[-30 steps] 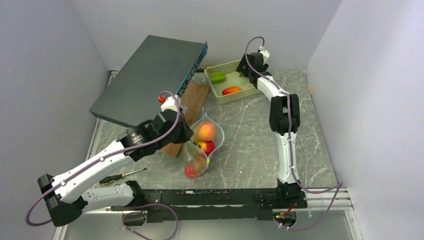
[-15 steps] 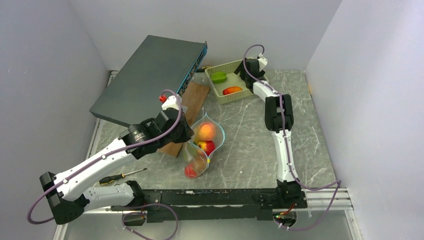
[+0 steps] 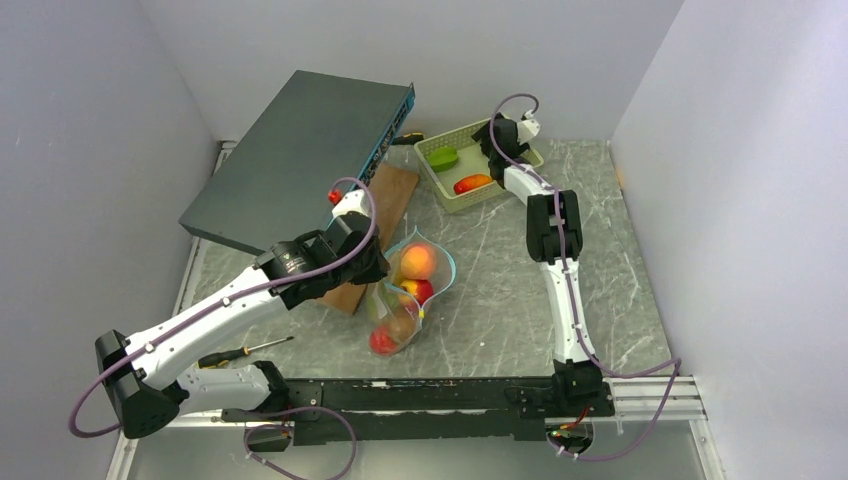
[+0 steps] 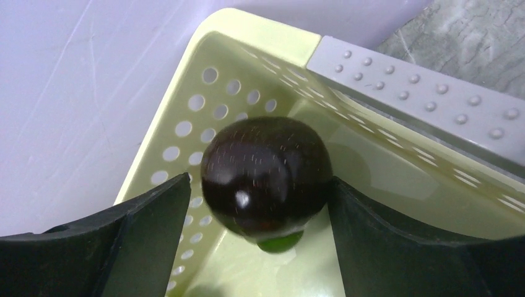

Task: Place the food in the zip-top bag and seal the zipper
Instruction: Pick up the fake fruit from the bin.

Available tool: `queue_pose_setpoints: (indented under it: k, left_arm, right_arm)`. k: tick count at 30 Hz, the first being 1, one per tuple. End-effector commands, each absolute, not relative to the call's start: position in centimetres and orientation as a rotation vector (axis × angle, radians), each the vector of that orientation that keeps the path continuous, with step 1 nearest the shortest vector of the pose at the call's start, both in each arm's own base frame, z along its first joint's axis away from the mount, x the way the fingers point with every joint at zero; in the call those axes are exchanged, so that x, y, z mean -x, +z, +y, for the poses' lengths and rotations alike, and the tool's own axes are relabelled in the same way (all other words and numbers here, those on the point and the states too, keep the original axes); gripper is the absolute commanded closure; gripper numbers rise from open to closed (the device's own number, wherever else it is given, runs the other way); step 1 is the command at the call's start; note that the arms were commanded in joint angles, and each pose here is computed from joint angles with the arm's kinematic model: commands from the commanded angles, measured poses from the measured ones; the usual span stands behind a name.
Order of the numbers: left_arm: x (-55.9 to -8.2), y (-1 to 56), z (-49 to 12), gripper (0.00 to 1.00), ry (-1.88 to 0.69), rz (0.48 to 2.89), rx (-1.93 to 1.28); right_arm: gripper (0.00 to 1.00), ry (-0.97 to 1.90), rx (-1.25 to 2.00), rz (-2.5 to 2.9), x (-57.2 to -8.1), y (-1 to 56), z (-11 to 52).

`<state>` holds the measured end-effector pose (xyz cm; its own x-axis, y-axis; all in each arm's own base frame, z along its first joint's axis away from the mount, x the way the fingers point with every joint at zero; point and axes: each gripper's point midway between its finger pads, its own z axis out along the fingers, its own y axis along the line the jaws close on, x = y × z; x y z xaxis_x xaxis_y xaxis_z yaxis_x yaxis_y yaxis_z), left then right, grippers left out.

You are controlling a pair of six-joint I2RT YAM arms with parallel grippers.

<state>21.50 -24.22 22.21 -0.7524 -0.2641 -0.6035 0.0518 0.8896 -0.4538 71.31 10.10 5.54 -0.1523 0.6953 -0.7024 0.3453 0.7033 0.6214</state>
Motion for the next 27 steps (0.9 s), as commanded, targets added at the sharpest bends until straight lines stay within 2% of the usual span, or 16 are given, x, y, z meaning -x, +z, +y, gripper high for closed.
queue_pose_setpoints:
  k: [1,7,12,20,27]
  left_arm:
    - [-21.9,23.6,-24.1,1.00,-0.601,2.322,0.155]
    - [-21.8,23.6,-23.9,1.00,-0.606,2.312,0.157]
    - [-21.7,23.2,-23.9,1.00,-0.605,2.319,0.151]
    - [-21.6,22.6,-23.5,1.00,-0.594,2.309,0.144]
    - [-22.1,23.0,-23.6,1.00,-0.612,2.271,0.156]
  right_arm:
    - [0.26,0.390,-0.887,1.713,-72.3,4.8,8.8]
    - [0.53,0.421,-0.807,1.697,-72.2,8.0,9.4]
    - [0.67,0.459,-0.721,1.695,-71.3,11.8,10.1]
    - [0.76,0.517,-0.574,1.707,-67.9,20.0,12.1]
    - [0.81,0.567,-0.456,1.770,-59.9,24.8,15.9]
